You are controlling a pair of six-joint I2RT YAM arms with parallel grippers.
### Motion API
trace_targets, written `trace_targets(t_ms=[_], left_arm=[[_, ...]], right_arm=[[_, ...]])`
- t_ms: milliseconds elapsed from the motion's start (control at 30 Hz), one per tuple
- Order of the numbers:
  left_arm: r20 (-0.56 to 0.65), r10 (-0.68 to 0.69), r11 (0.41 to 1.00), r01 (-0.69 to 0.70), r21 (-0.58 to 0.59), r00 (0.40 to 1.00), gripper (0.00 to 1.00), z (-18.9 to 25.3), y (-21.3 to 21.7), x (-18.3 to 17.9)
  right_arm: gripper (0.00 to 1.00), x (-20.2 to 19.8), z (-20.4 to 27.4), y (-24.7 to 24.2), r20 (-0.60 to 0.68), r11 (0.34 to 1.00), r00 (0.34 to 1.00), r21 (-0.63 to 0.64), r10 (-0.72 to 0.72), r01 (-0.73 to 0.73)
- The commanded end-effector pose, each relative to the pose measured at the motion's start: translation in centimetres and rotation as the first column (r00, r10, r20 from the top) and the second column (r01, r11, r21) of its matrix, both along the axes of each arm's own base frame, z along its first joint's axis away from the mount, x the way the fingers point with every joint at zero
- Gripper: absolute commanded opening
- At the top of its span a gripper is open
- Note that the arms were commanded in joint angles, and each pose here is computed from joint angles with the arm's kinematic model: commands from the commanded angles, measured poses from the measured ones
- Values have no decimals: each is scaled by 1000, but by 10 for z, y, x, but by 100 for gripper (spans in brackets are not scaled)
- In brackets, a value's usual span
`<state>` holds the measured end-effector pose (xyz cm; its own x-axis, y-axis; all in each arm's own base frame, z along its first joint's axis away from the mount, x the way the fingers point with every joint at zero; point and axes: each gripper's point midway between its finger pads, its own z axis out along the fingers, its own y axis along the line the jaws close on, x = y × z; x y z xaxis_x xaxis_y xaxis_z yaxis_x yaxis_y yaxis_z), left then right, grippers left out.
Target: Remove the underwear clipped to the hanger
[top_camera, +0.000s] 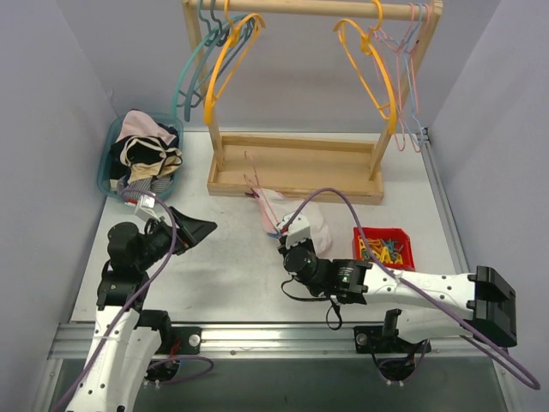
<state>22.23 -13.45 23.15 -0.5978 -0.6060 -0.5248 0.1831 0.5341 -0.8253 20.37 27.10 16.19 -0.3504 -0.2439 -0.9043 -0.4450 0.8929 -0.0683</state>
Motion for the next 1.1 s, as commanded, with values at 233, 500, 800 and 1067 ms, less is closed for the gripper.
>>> trace_targets(t_ms=[233,500,800,1067], left_arm=[[14,-55,992,56,-115,998,94,-13,-26,-5],[7,-121,979,121,-164,993,94,-20,-73,-10],[-52,-110,987,103,-125,993,95,-36,-104,18],[-41,-72,997,71,-34,997,96,-41,-124,41]], right_arm=[[0,4,-26,26,-37,967,997,244,-71,78],[0,6,-51,23,-39,967,994,227,-106,112],[0,7,-54,27,-38,965,993,235,-110,116],[0,4,-55,30,-32,969,995,225,-98,102]])
